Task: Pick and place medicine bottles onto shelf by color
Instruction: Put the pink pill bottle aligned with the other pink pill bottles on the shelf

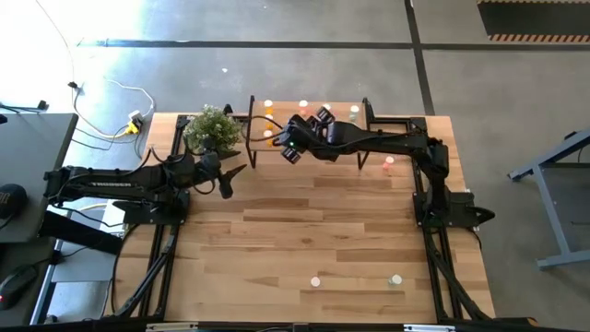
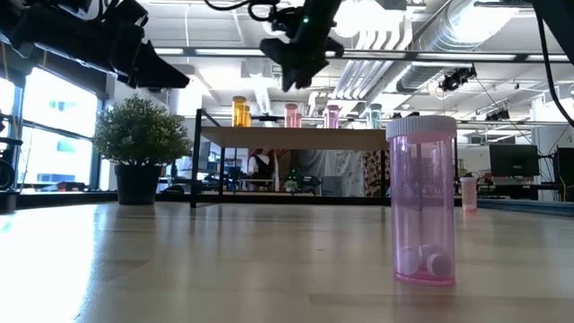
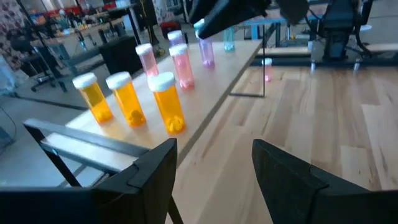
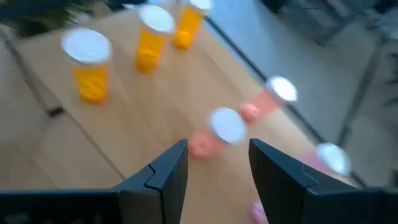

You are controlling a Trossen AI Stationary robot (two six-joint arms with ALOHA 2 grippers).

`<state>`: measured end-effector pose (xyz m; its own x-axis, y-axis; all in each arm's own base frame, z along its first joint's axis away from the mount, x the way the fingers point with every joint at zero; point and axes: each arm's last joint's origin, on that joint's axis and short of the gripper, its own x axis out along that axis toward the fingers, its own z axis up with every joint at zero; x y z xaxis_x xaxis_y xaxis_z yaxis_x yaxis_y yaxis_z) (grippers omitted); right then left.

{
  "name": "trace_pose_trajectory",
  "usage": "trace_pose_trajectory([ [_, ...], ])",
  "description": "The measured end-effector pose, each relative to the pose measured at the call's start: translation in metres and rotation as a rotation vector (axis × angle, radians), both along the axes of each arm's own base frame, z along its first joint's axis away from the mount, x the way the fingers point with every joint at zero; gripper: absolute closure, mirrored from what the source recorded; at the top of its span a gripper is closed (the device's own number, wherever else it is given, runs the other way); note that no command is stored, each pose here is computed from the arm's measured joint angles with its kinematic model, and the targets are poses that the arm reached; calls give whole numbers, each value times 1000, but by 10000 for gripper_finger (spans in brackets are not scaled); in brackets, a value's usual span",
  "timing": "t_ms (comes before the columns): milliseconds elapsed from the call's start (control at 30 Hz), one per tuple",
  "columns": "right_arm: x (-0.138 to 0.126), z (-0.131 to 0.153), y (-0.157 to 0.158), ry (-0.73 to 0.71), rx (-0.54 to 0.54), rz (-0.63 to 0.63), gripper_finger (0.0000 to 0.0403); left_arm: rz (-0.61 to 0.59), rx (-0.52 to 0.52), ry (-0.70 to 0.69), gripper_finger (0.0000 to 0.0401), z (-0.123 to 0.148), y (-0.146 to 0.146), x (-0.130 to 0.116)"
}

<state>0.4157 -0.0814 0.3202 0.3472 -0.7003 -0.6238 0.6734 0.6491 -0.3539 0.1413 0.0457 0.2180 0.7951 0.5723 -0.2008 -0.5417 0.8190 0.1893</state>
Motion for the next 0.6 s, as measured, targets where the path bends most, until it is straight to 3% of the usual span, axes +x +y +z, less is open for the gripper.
trace_pose_trajectory([
  [600,-45,-11,48,339,-115,-196,245,4,28,-30,201,7,-3,-14],
])
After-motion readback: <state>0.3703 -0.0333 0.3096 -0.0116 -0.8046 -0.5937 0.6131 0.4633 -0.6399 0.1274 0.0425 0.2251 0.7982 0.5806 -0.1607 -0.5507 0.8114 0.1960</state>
